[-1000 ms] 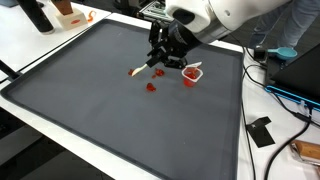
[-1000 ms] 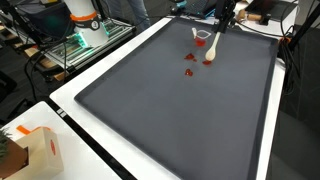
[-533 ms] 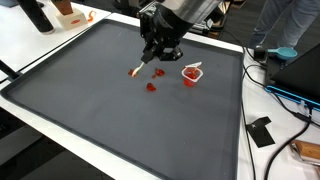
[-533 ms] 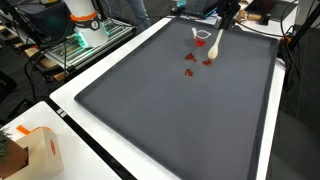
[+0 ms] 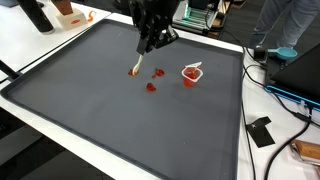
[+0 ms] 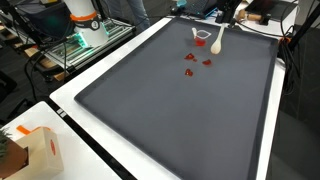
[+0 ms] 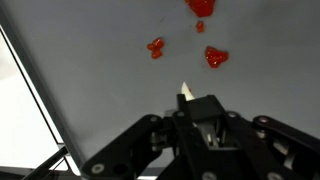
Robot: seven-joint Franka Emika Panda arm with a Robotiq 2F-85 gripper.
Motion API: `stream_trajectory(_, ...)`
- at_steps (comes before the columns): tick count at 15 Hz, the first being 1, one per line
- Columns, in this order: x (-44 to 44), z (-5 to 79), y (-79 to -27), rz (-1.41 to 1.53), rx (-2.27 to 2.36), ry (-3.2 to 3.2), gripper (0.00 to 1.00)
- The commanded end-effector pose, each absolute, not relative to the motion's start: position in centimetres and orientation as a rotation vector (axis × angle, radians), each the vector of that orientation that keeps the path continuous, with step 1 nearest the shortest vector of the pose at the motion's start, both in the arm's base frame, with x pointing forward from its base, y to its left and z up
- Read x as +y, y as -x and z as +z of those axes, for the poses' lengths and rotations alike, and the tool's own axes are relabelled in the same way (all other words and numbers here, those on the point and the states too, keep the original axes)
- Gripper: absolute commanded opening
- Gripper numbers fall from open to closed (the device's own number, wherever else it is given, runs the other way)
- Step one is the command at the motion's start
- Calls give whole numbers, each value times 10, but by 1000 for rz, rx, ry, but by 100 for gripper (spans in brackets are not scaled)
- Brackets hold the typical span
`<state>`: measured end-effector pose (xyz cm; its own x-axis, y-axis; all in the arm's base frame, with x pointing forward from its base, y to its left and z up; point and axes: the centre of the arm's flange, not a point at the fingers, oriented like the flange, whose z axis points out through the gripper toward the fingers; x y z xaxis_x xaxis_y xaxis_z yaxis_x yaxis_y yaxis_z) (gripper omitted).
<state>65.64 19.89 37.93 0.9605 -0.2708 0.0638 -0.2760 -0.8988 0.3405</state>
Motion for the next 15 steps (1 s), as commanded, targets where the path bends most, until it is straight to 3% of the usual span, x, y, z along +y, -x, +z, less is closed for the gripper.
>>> stream_trajectory(1, 175, 390, -629, -4, -397, -2849, 6)
stream_trajectory(15, 133, 415, -591, -51, -452, -3047, 6)
